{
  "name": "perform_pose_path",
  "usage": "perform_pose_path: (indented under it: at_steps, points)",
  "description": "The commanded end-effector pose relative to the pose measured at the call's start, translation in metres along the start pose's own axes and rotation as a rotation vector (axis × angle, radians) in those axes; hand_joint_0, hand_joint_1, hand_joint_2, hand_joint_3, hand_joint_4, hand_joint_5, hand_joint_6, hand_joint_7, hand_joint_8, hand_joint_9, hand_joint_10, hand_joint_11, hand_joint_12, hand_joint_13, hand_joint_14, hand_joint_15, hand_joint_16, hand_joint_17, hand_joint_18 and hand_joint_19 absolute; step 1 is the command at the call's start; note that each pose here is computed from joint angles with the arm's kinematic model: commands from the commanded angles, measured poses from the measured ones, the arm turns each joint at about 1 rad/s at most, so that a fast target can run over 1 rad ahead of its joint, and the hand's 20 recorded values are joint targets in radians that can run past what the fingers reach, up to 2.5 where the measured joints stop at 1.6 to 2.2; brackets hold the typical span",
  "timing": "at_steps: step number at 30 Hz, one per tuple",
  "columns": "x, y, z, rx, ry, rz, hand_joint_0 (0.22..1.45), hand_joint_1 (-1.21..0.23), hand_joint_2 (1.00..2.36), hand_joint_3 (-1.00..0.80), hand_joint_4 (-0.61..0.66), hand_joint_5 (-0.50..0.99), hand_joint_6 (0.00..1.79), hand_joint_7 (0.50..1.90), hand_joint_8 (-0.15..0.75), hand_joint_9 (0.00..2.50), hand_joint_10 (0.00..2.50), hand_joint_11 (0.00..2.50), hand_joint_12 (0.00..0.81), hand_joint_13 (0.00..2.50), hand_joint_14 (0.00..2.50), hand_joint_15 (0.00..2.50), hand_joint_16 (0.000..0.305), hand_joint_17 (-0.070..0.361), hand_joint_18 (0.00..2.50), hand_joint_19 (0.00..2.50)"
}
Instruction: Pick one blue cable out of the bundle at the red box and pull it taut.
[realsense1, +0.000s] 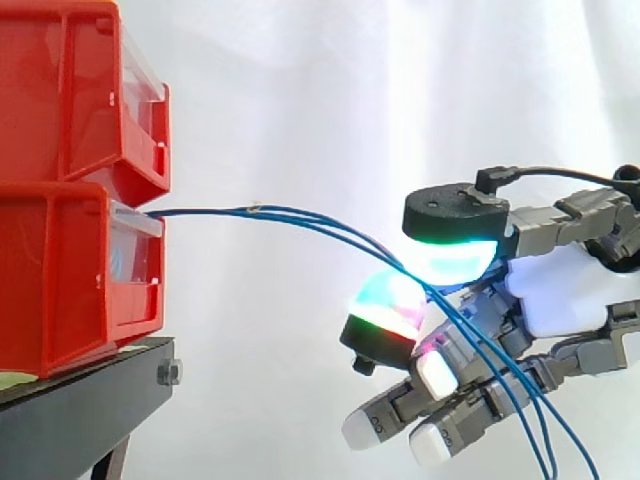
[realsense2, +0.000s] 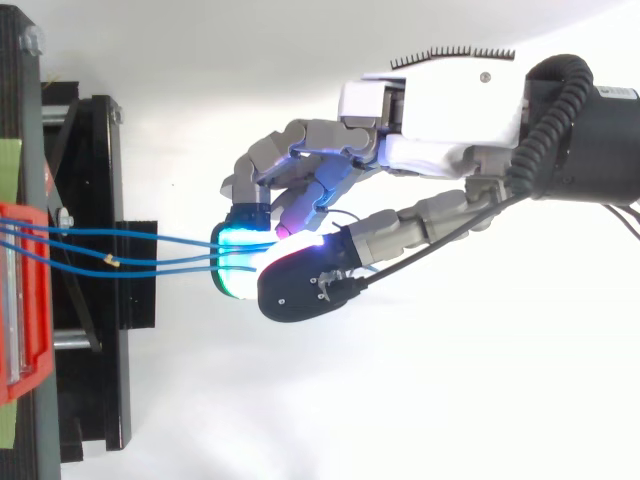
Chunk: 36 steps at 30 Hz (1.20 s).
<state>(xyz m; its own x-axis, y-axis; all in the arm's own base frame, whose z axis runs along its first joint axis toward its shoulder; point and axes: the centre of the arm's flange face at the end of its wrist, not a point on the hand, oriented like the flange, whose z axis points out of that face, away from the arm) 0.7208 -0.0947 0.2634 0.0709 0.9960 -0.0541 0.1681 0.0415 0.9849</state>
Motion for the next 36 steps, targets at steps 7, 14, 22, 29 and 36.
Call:
perform_pose_path:
  at_steps: [7, 14, 22, 29, 36]
  points:
    - [-0.0009, -0.0001, -0.0001, 0.000, 0.000, 0.000, 0.64, -0.99, 1.01, -0.42, 0.17, -0.13, 0.79, 1.08, 0.294, 0.71, 0.01, 0.52, 0.347, 0.26, 0.00, 0.09, 0.050, 0.112, 0.38, 0.23]
    - [0.0002, 0.0003, 0.0003, -0.003, 0.001, 0.000, 0.51, -0.90, 1.00, -0.50, 0.19, -0.13, 0.79, 1.06, 0.299, 0.72, 0.01, 0.50, 0.365, 0.26, 0.00, 0.09, 0.053, 0.120, 0.38, 0.26]
    - [0.0002, 0.0000, 0.0000, 0.000, 0.001, 0.000, 0.55, -0.50, 1.00, -0.47, 0.12, -0.10, 0.76, 1.11, 0.300, 0.84, 0.01, 0.50, 0.347, 0.30, 0.00, 0.11, 0.050, 0.113, 0.37, 0.30]
    - [0.0002, 0.0000, 0.0000, 0.000, 0.001, 0.000, 0.59, -0.55, 1.01, -0.28, 0.12, -0.10, 0.76, 1.11, 0.300, 0.85, 0.01, 0.51, 0.342, 0.30, 0.00, 0.12, 0.049, 0.109, 0.36, 0.31]
    - [0.0002, 0.0000, 0.0000, 0.000, 0.001, 0.000, 0.58, -0.70, 1.02, -0.18, 0.15, -0.11, 0.77, 1.10, 0.319, 0.80, 0.01, 0.51, 0.346, 0.29, 0.00, 0.11, 0.049, 0.110, 0.37, 0.29]
